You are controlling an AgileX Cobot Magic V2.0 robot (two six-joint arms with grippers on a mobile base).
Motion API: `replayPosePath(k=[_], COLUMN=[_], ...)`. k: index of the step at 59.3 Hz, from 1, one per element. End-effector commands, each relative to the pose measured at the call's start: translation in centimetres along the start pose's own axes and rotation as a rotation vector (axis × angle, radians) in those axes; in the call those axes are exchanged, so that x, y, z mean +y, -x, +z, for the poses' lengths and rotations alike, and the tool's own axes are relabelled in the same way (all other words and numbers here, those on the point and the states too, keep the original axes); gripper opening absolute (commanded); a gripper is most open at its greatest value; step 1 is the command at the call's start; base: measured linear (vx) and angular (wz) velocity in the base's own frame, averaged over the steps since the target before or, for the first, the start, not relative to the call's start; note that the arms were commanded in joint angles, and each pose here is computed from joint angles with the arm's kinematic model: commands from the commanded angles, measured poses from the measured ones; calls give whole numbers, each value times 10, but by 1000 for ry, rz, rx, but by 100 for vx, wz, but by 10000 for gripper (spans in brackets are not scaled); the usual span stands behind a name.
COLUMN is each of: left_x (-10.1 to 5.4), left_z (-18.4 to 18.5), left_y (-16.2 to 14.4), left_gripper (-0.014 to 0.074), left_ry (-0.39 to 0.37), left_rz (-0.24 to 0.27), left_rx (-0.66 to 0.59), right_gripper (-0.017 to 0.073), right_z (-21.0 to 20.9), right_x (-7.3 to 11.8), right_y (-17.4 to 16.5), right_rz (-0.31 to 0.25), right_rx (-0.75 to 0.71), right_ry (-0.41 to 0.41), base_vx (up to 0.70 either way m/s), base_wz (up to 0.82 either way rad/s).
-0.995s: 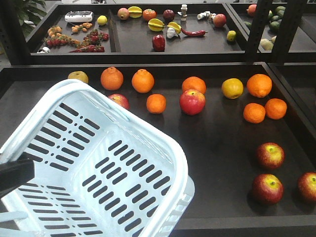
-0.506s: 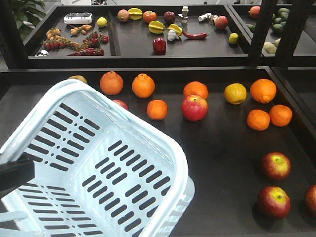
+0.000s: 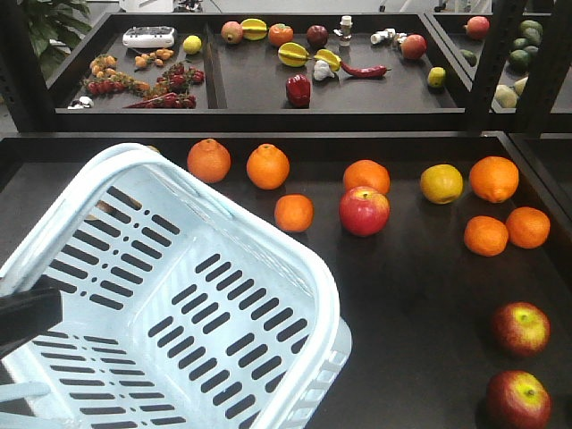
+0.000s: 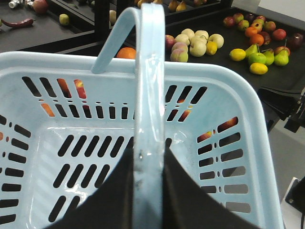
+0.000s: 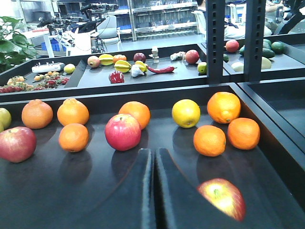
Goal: Pick three apples into basket with both arms
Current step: 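Drive the base up to the fruit table edge carrying the basket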
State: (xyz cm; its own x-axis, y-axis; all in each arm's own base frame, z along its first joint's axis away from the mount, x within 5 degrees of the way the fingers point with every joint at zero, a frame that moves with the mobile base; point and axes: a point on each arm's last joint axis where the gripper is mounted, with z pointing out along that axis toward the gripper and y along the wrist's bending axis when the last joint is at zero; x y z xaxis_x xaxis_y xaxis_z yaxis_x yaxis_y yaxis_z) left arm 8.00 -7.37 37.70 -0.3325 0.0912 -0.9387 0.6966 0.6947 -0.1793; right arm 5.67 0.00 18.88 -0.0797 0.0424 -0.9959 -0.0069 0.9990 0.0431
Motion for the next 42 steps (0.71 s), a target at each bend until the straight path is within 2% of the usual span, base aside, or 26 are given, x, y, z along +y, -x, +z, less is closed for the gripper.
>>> replayPosePath(k=[1,42], left_x=[-1,-1], left_z=[-5,-5], left_y=[16,16], left_gripper=[-6,-6], left_ry=[9,9], left_rz=[-28,-28], left_rx=[-116,-116], right_gripper=[-5,-5], right_z=[1,1], right_x=[1,1], right_y=[5,5], right_rz=[-24,-24], right_rx=[-60,-60], right_ry=[3,3], base_vx=[8,6], base_wz=[3,0])
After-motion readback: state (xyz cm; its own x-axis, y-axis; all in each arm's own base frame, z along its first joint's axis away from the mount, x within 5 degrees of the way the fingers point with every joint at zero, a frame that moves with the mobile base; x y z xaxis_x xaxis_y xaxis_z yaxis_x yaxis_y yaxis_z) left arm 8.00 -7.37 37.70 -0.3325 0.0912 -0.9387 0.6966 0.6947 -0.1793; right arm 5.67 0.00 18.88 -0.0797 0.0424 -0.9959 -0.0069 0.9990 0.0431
